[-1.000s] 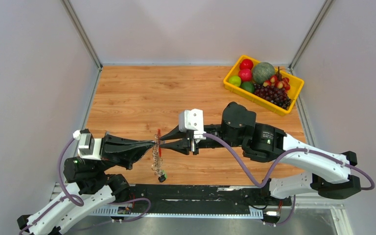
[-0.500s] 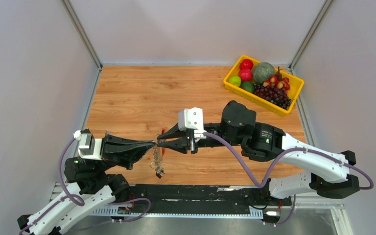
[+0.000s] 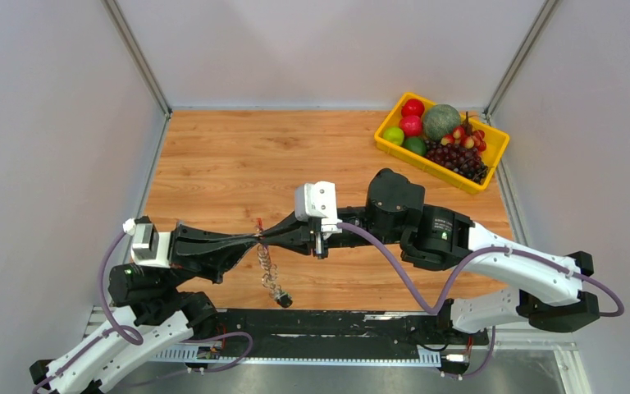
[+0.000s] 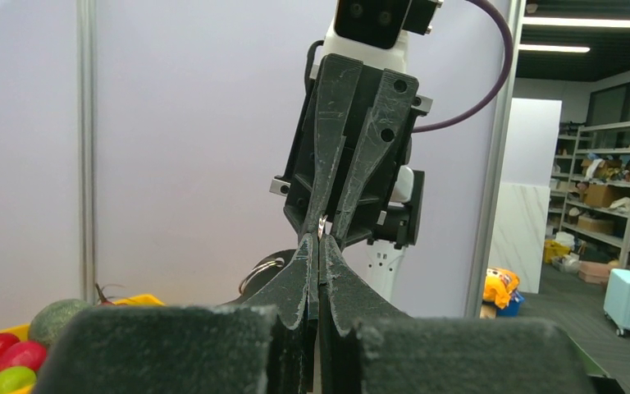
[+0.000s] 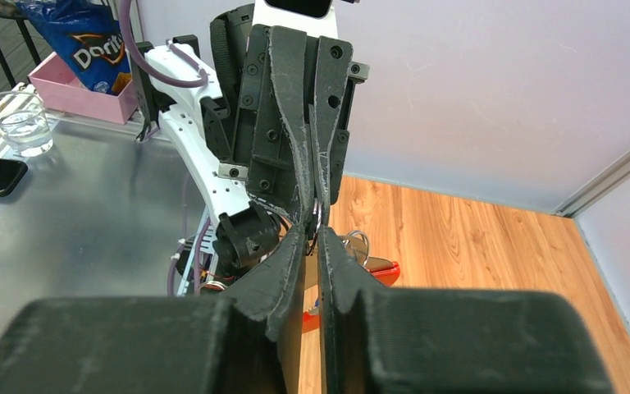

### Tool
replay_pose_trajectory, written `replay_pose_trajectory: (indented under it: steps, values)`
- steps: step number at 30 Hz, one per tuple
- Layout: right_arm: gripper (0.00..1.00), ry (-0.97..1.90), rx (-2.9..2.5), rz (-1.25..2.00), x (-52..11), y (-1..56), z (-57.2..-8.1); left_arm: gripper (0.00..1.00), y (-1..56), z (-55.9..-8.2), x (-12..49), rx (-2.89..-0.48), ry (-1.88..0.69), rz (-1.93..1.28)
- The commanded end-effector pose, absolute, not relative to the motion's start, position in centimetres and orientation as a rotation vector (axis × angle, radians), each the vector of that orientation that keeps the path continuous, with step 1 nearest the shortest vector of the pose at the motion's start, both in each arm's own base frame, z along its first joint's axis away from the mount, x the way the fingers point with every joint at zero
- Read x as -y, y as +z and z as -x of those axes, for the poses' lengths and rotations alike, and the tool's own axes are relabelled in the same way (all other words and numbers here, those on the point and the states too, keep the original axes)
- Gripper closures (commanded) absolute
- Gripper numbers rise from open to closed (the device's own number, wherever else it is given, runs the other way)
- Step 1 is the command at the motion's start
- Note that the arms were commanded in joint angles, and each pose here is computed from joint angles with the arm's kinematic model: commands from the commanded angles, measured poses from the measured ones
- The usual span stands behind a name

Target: Put the keys on the keyring

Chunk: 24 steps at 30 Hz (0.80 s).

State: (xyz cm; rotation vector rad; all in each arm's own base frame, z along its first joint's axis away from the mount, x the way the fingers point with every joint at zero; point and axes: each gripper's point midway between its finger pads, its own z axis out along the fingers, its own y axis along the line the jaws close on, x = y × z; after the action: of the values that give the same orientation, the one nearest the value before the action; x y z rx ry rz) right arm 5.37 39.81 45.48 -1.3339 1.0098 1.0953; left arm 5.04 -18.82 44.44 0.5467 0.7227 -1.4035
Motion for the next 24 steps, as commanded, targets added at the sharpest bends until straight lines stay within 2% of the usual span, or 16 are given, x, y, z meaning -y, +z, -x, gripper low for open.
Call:
replay_pose_trajectory:
  steps: [1,5,7,14,16,17,19,21,24]
  values:
    - [0.91,1.118,-0.940,1.310,-39.9,47.8,-4.9,1.00,46.2,-4.0,17.5,-0.628,-1.412,-0.519]
    - [0.94,1.116,-0.943,1.314,-39.9,47.7,-4.9,1.00,46.4,-3.9,17.3,-0.614,-1.413,-0.515]
    - [1.00,1.116,-0.943,1.315,-39.8,47.7,-4.8,1.00,46.4,-3.8,17.3,-0.606,-1.416,-0.513]
    - [1.00,1.113,-0.976,1.286,-39.5,47.9,-5.2,1.00,46.4,-4.0,17.4,-0.607,-1.414,-0.513]
    - [1.00,1.094,-1.014,1.263,-39.1,47.9,-5.7,0.91,46.1,-4.3,17.6,-0.645,-1.405,-0.520]
    - [1.00,1.081,-1.039,1.252,-38.9,47.8,-6.0,0.73,46.1,-4.4,17.7,-0.660,-1.398,-0.522]
    - [1.00,1.062,-1.087,1.231,-38.3,47.4,-6.5,0.50,45.8,-4.8,17.8,-0.702,-1.373,-0.525]
    - [1.00,1.054,-1.123,1.213,-37.6,47.1,-6.7,0.40,45.8,-5.0,17.7,-0.720,-1.354,-0.529]
    - [1.00,1.038,-1.187,1.170,-36.4,45.9,-7.2,0.36,45.9,-4.9,17.6,-0.724,-1.333,-0.542]
